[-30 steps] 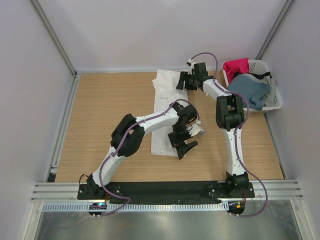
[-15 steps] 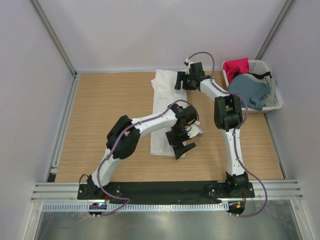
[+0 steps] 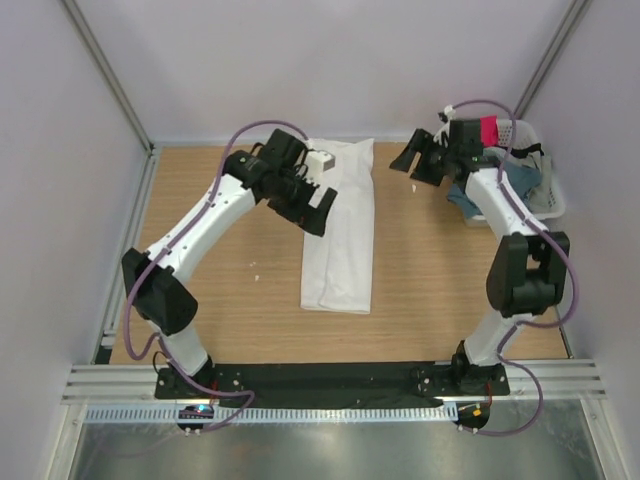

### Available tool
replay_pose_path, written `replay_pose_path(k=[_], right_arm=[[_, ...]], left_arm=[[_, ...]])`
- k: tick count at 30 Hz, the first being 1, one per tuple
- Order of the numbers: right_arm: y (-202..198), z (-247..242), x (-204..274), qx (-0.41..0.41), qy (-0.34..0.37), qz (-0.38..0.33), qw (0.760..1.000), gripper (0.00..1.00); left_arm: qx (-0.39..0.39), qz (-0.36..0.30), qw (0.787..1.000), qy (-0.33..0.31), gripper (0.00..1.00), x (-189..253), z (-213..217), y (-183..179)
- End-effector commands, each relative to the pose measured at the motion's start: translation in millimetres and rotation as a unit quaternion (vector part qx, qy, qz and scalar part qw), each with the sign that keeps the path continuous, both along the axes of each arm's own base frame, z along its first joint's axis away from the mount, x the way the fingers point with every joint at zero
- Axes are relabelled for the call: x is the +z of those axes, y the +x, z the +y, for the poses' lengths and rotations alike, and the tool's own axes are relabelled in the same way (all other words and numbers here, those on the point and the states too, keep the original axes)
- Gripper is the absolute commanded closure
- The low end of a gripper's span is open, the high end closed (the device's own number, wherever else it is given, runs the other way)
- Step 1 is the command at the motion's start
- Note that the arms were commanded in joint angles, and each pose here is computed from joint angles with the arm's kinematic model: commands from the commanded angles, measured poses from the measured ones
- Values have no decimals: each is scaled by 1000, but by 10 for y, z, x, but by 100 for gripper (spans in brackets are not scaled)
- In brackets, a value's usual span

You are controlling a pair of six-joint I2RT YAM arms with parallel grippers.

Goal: Fold and stack the t-shirts
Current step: Fold the tshirt

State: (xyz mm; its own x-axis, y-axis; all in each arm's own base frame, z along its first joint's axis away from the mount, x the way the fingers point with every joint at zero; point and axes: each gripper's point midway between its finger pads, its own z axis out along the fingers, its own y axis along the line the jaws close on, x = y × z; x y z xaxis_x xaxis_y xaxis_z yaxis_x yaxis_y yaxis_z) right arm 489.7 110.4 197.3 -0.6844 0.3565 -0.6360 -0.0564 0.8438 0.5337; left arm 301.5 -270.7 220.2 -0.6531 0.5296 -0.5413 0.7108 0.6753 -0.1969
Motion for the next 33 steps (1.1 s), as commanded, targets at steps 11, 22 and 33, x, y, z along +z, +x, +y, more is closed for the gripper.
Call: replay_pose_path(k=[11, 22, 33], right_arm=[[-2618, 593, -1234, 75, 149, 342, 925, 27], [-2936, 782, -1480, 98, 144, 357, 918, 29], [-2634, 903, -1621, 90, 140, 344, 924, 34]], left_arm=[[172, 347, 907, -166, 0, -901, 66, -476], [258, 379, 885, -82, 17, -1578, 292, -596], [296, 390, 871, -33, 30, -1941, 446, -788]])
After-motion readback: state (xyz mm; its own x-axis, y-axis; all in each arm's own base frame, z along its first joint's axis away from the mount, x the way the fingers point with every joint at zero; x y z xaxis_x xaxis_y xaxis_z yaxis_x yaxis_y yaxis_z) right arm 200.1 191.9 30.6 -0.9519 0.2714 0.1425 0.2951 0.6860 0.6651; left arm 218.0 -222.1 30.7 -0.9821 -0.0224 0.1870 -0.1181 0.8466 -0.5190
